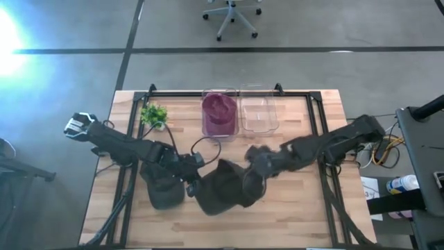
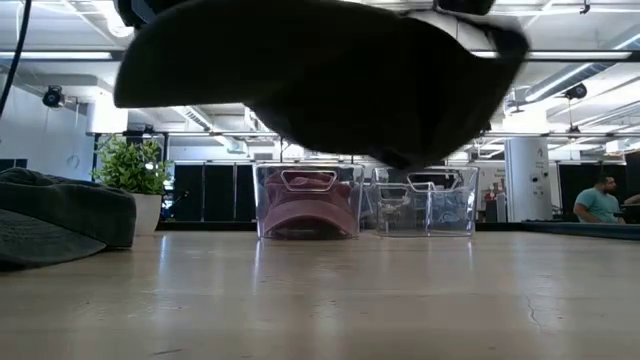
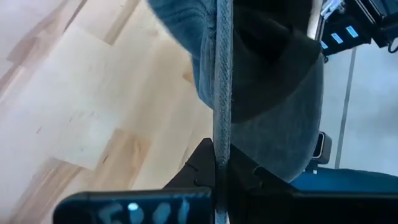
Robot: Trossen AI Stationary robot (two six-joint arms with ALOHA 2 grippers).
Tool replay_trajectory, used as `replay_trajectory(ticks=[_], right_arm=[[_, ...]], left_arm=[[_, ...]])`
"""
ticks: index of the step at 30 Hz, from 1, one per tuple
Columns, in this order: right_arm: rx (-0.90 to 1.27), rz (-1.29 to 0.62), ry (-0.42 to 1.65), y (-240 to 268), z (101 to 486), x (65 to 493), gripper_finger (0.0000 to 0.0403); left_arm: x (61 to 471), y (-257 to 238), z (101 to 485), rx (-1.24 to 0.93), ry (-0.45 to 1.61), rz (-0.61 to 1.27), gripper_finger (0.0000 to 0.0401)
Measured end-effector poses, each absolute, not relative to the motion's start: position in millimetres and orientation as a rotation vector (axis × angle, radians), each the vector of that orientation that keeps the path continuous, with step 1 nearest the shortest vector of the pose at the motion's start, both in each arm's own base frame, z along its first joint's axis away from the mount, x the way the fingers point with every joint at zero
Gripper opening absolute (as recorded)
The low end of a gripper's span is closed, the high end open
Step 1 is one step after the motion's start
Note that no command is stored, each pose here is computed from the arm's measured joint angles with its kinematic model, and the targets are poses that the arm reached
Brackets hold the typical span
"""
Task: Pick & Place hat
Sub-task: Put the right black cap into the right transparent bin
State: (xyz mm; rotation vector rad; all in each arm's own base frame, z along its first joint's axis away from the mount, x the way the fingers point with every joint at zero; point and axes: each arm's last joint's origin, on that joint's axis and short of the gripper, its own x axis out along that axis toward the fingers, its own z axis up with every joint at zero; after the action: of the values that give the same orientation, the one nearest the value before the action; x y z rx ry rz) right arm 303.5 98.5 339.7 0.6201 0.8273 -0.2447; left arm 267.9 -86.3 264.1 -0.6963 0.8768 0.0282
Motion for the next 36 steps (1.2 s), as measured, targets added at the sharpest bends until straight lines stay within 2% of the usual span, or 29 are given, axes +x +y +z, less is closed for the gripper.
replay_trajectory(ticks=[5, 10, 15, 20, 26, 31, 36], right_arm=[[0.576, -0.525, 0.954, 77, 339, 266, 0.0128], [0.607, -0.563, 1.042, 78, 311, 264, 0.0127], [0.653, -0.501, 1.082, 86, 270, 280, 0.0127], [0.678, -0.421, 1.063, 92, 245, 296, 0.0123], [0.774, -0.262, 0.873, 99, 262, 317, 0.0114], [0.77, -0.263, 0.887, 100, 253, 336, 0.0107], [0.773, -0.155, 0.907, 111, 243, 365, 0.0108]], left_arm=[[268, -88, 264, -0.692, 0.869, 0.028, 0.0005], [268, -89, 265, -0.695, 0.866, 0.032, 0.0005], [266, -90, 267, -0.7, 0.862, 0.028, 0.0005], [265, -91, 271, -0.703, 0.856, 0.023, 0.0005], [266, -91, 270, -0.701, 0.862, 0.026, 0.0005], [267, -89, 270, -0.693, 0.851, 0.032, 0.0005], [268, -86, 270, -0.69, 0.837, 0.042, 0.0005]])
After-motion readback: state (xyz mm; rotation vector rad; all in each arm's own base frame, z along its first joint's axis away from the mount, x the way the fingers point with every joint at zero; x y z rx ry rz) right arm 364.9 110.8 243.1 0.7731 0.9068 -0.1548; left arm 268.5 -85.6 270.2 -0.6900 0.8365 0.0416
